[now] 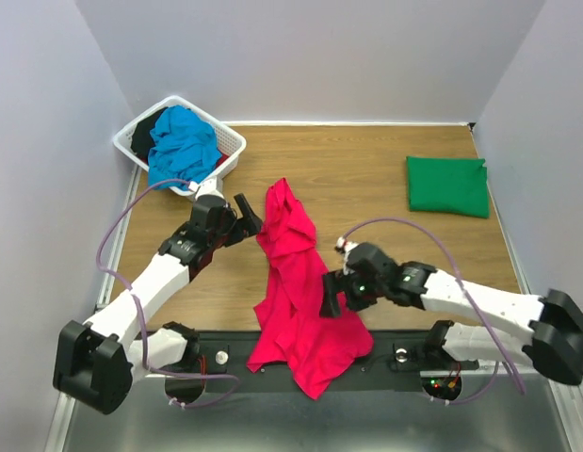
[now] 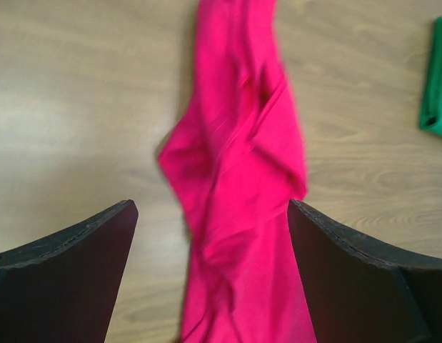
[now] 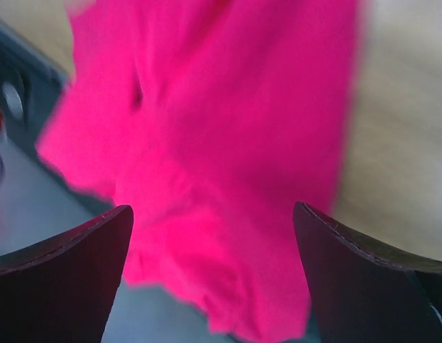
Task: Fold and stack the t-shirts
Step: Flatten the tshirt out
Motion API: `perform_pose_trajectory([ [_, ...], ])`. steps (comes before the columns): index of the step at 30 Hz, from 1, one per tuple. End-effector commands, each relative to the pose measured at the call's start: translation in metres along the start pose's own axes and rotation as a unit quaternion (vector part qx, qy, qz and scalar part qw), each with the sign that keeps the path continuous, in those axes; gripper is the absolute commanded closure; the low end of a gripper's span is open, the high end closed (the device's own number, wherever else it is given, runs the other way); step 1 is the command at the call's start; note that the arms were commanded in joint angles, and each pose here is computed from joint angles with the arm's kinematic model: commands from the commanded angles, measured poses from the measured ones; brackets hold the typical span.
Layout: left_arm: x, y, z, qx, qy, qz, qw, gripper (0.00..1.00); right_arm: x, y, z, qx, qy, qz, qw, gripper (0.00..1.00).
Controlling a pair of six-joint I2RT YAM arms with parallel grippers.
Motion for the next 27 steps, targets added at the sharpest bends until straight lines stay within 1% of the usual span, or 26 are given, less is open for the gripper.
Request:
perform_pose_trajectory([
  [1, -0.001, 0.013, 0.001, 0.011, 0.021, -0.032, 0.999, 0.01, 0.030, -0.025, 0.002, 0.043, -0.012, 0.067, 0.997, 0.05],
  [2, 0.000, 0.014, 0.004, 0.004, 0.021, -0.034, 0.999, 0.01, 0.034, -0.030, -0.003, 0.058, -0.019, 0.076, 0.995, 0.11],
  [3, 0.000, 0.016, 0.005, 0.000, 0.021, -0.036, 0.999, 0.02, 0.035, -0.034, -0.007, 0.078, -0.022, 0.076, 0.994, 0.33],
  [5, -0.001, 0.016, 0.006, -0.007, 0.021, -0.038, 0.999, 0.01, 0.036, -0.042, -0.013, 0.109, -0.024, 0.083, 0.990, 0.52],
  [6, -0.001, 0.016, 0.006, -0.007, 0.018, -0.038, 0.999, 0.01, 0.033, -0.045, -0.019, 0.137, -0.022, 0.069, 0.988, 0.65],
  [7, -0.002, 0.016, 0.006, -0.006, 0.018, -0.038, 0.999, 0.02, 0.032, -0.050, -0.022, 0.157, -0.019, 0.070, 0.985, 0.68],
  [8, -0.003, 0.016, 0.003, -0.002, 0.017, -0.038, 0.999, 0.02, 0.025, -0.051, -0.025, 0.186, -0.022, 0.049, 0.981, 0.73],
  [9, -0.003, 0.014, 0.004, -0.004, 0.015, -0.036, 0.999, 0.01, 0.022, -0.053, -0.027, 0.204, -0.020, 0.044, 0.978, 0.78],
  [10, -0.003, 0.013, 0.002, 0.000, 0.014, -0.033, 0.999, 0.02, 0.021, -0.058, -0.032, 0.227, -0.015, 0.045, 0.973, 0.79],
  [11, -0.001, 0.013, 0.002, 0.001, 0.013, -0.029, 0.999, 0.01, 0.014, -0.057, -0.032, 0.240, -0.011, 0.030, 0.970, 0.82],
  [12, 0.000, 0.010, 0.003, 0.000, 0.013, -0.026, 1.000, 0.02, 0.002, -0.061, -0.041, 0.285, -0.007, 0.016, 0.958, 0.87],
  [13, 0.001, 0.008, 0.003, 0.000, 0.014, -0.022, 1.000, 0.01, -0.004, -0.063, -0.048, 0.305, -0.005, 0.010, 0.952, 0.88],
  [14, 0.002, 0.007, 0.003, 0.002, 0.013, -0.019, 1.000, 0.02, -0.016, -0.064, -0.064, 0.333, -0.024, 0.004, 0.943, 0.89],
  [15, 0.003, 0.005, 0.004, 0.000, 0.014, -0.016, 1.000, 0.02, -0.023, -0.068, -0.078, 0.359, -0.020, 0.013, 0.933, 0.90],
  [16, 0.004, 0.005, 0.004, -0.001, 0.015, -0.016, 1.000, 0.01, -0.040, -0.070, -0.085, 0.370, -0.028, 0.005, 0.929, 0.90],
  [17, 0.004, 0.004, 0.005, -0.003, 0.013, -0.015, 1.000, 0.02, -0.053, -0.070, -0.111, 0.406, -0.037, 0.010, 0.913, 0.90],
  [18, 0.003, 0.004, 0.004, -0.003, 0.012, -0.016, 1.000, 0.02, -0.063, -0.071, -0.121, 0.419, -0.037, 0.012, 0.907, 0.89],
  [19, 0.003, 0.004, 0.004, -0.002, 0.011, -0.015, 1.000, 0.02, -0.090, -0.071, -0.123, 0.419, -0.035, -0.007, 0.907, 0.88],
  [20, 0.002, 0.004, 0.002, 0.002, 0.010, -0.013, 1.000, 0.02, -0.103, -0.071, -0.130, 0.426, -0.027, -0.010, 0.904, 0.87],
  [21, 0.001, 0.002, 0.000, 0.005, 0.010, -0.012, 1.000, 0.02, -0.112, -0.074, -0.149, 0.460, 0.002, 0.005, 0.888, 0.83],
  [22, 0.002, 0.001, 0.000, 0.007, 0.009, -0.009, 1.000, 0.02, -0.142, -0.076, -0.148, 0.466, 0.017, -0.025, 0.884, 0.82],
  [23, 0.001, 0.000, -0.002, 0.012, 0.009, -0.007, 1.000, 0.02, -0.154, -0.080, -0.154, 0.479, 0.031, -0.026, 0.877, 0.81],
  [24, 0.002, -0.004, -0.002, 0.011, 0.006, -0.004, 1.000, 0.01, -0.169, -0.079, -0.162, 0.485, 0.043, -0.026, 0.873, 0.80],
  [25, 0.001, -0.005, -0.003, 0.013, 0.004, -0.001, 1.000, 0.02, -0.189, -0.086, -0.165, 0.480, 0.044, -0.036, 0.876, 0.78],
  [26, -0.001, -0.007, -0.006, 0.013, 0.001, -0.001, 1.000, 0.02, -0.202, -0.084, -0.171, 0.474, 0.036, -0.044, 0.879, 0.75],
  [27, 0.000, -0.012, -0.005, 0.007, -0.003, 0.006, 1.000, 0.01, -0.210, -0.085, -0.168, 0.451, 0.038, -0.046, 0.890, 0.57],
])
Point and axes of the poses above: each gripper's point midway between its finger pads, its own y axis back along the fingers, its own z axis along the line the jaws close on, x = y × z, the point moved 8 cm from there along y, back along the fingers, and after that the axes turned 4 degrees about y, right-handed, at the moved point
